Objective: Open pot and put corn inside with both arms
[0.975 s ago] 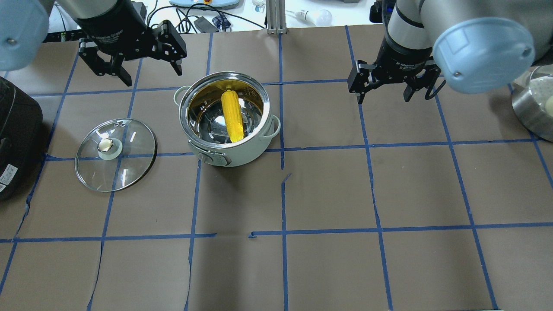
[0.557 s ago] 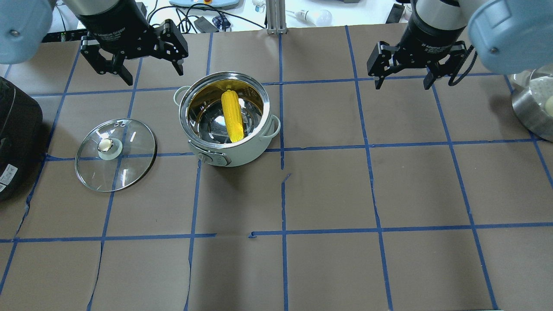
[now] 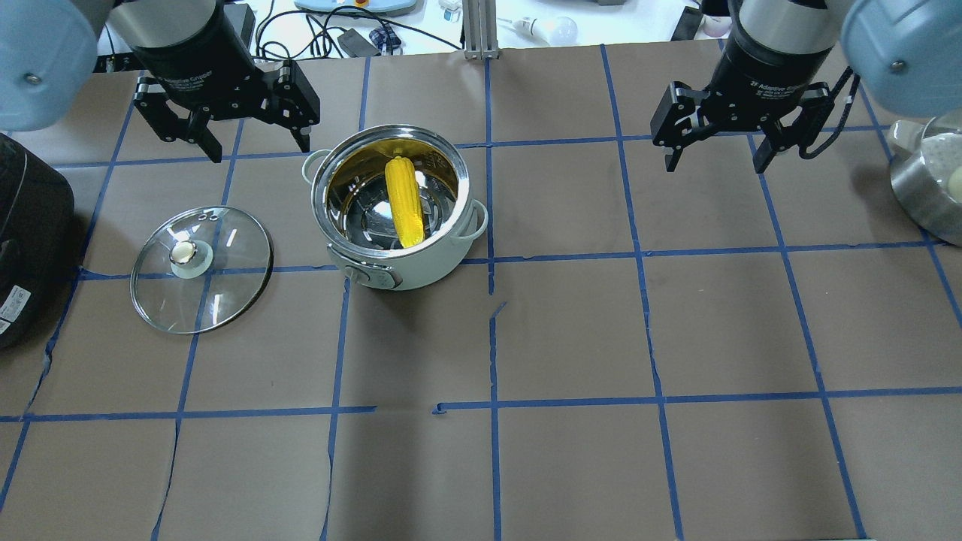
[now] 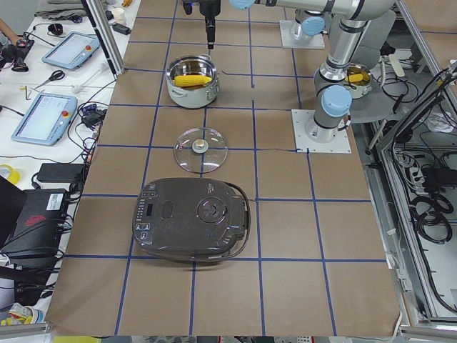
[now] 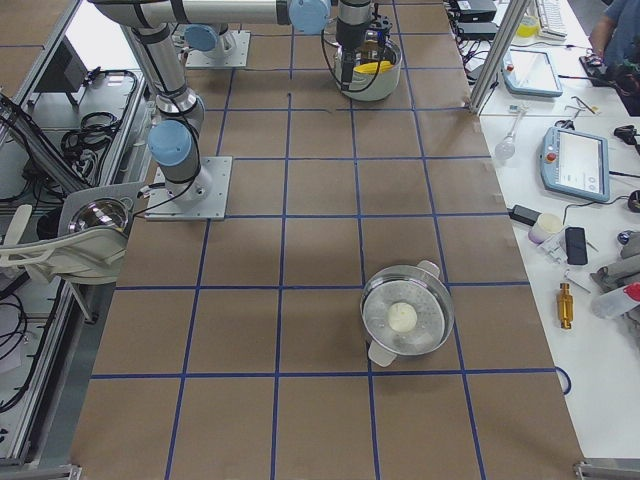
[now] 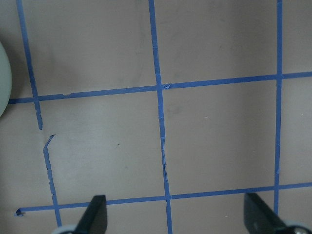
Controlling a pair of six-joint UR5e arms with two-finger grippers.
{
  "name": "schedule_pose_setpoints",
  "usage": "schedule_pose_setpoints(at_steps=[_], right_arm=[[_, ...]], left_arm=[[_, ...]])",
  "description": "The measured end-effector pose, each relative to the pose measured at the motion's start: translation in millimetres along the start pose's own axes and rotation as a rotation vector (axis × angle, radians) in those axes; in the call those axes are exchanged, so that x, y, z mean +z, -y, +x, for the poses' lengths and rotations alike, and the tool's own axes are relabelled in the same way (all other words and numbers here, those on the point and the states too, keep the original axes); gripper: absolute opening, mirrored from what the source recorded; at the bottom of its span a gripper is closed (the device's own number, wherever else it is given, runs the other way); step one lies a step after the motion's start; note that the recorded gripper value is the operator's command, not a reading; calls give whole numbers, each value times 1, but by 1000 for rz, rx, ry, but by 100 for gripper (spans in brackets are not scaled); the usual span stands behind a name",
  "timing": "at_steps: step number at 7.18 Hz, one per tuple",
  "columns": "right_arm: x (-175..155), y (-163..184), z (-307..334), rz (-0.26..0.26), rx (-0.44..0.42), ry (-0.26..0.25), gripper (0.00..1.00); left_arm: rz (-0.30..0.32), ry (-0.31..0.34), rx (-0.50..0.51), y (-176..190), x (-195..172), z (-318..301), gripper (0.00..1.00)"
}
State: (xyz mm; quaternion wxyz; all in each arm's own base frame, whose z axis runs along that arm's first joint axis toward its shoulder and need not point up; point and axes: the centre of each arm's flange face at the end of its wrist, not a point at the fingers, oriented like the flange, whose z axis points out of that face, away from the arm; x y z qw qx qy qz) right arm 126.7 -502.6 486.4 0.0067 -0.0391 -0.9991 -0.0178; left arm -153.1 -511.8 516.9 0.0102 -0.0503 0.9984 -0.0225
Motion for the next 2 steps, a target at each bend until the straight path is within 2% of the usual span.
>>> schedule_pose_setpoints(at_steps=[2], right_arm=[[-2, -2, 3, 3, -1, -30, 100]], left_arm=[[5, -1, 2, -1, -2, 0, 100]])
